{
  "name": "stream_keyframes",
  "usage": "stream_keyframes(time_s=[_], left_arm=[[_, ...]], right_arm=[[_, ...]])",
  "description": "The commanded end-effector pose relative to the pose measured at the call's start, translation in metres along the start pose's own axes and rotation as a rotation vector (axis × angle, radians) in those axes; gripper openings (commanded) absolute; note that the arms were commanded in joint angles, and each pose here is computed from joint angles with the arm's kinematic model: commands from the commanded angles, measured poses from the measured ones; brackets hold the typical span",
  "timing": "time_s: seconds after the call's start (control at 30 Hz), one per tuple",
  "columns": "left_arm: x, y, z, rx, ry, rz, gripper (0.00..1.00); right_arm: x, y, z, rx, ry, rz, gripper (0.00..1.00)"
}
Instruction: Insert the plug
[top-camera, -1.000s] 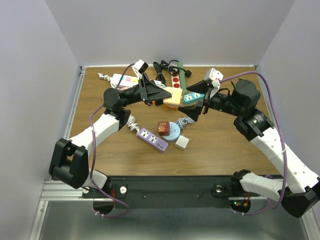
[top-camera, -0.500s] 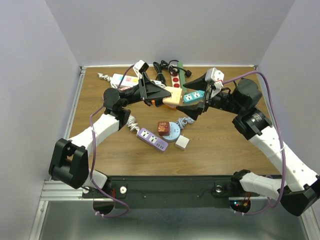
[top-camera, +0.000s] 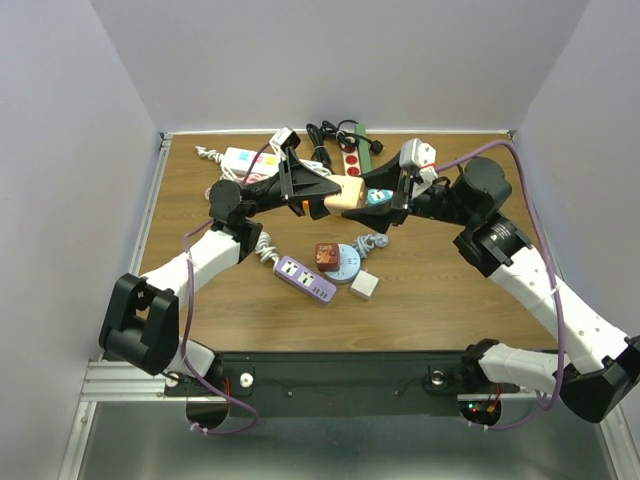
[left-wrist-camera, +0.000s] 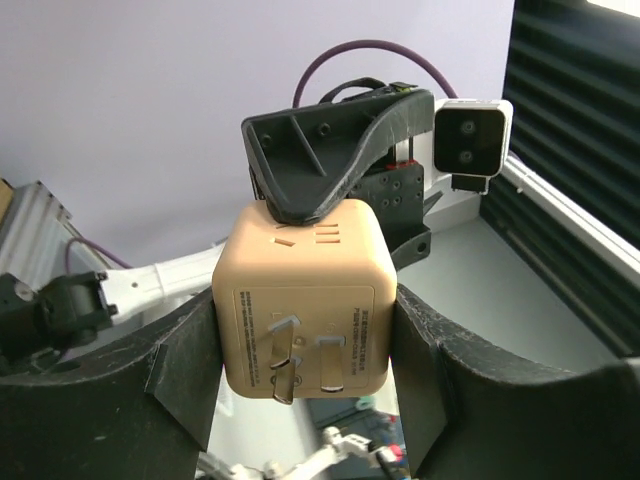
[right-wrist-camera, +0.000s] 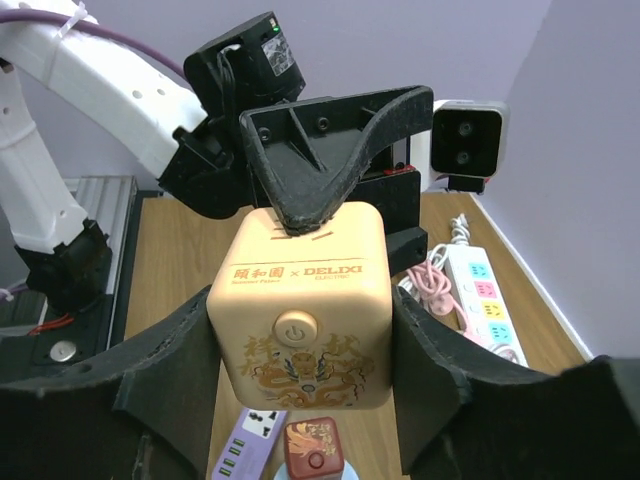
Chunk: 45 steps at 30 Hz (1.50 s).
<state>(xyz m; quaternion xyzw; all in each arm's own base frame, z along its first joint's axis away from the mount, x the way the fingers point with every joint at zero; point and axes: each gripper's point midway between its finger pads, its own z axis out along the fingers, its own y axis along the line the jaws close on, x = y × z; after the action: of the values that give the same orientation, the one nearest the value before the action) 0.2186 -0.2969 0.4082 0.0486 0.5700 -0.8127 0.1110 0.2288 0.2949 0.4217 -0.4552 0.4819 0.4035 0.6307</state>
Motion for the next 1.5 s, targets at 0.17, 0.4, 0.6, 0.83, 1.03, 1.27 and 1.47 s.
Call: stream_keyframes(time_s=[0.17, 0.4, 0.6, 0.83, 1.03, 1.27, 1.47], left_arm=[[0.016, -0.008, -0.003, 0.085, 0.05, 0.136, 0.47], [-0.014, 0.028, -0.015, -0.013, -0.041, 0.194, 0.85], [-0.05, 0.058, -0.042, -0.122, -0.143, 0.259, 0.99], [-0.097, 0.125, -0.071, -0.484, -0.211, 0.429, 0.99], [-0.107, 0.183, -0.119, -0.852, -0.273, 0.435, 0.99], [-0.082, 0.222, -0.132, -0.943, -0.197, 0.402, 0.98], [-0.06, 0.246, -0.134, -0.977, -0.099, 0.38, 0.94]], right_arm=[[-0.016, -0.017, 0.007, 0.09, -0.053, 0.028, 0.0], [0.007, -0.046, -0.005, 0.29, 0.005, 0.048, 0.0], [0.02, -0.06, -0.015, 0.372, 0.083, 0.029, 0.0], [0.085, -0.062, -0.014, 0.356, 0.317, 0.093, 0.0], [0.147, -0.056, -0.023, 0.338, 0.557, 0.19, 0.0], [0.21, -0.04, -0.031, 0.257, 0.77, 0.275, 0.0], [0.24, -0.026, -0.036, 0.164, 0.868, 0.307, 0.0]])
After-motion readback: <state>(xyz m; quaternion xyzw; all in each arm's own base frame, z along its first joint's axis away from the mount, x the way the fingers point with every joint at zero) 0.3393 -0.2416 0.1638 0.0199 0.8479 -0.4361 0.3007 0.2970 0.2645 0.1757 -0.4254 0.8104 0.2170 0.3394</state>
